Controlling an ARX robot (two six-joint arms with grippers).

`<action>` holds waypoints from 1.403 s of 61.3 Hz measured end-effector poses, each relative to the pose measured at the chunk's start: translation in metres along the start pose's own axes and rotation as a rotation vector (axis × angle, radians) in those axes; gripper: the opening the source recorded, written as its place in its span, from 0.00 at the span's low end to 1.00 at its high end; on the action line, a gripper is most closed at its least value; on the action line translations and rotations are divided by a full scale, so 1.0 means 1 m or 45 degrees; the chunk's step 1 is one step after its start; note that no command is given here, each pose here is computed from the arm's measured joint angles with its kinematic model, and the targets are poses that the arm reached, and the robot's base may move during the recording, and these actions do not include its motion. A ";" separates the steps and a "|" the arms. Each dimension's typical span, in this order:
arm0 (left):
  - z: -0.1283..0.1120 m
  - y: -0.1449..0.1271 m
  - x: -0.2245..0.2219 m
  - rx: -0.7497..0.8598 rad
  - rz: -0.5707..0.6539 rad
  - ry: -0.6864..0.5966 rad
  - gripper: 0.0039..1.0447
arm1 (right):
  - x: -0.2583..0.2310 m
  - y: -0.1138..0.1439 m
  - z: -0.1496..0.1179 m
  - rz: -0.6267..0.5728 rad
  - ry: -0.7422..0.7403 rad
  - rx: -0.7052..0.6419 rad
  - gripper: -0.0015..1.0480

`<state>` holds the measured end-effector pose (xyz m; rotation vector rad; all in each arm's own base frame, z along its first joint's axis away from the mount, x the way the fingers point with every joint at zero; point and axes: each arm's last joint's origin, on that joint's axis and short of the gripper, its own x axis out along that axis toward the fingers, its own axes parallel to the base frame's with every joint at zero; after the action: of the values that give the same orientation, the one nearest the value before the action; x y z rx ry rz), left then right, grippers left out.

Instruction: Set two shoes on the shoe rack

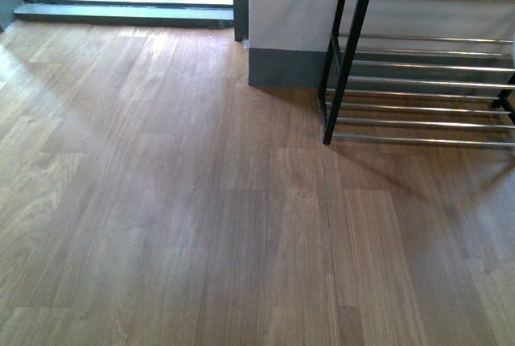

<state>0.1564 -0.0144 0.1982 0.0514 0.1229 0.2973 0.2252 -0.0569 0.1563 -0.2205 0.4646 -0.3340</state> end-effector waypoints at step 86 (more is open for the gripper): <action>0.000 0.000 0.000 0.001 -0.007 0.001 0.02 | -0.027 -0.005 0.013 -0.031 -0.144 0.025 0.02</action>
<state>0.1565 -0.0147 0.1981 0.0521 0.1238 0.2919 0.2073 -0.0499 0.1803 -0.2252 0.3469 -0.3479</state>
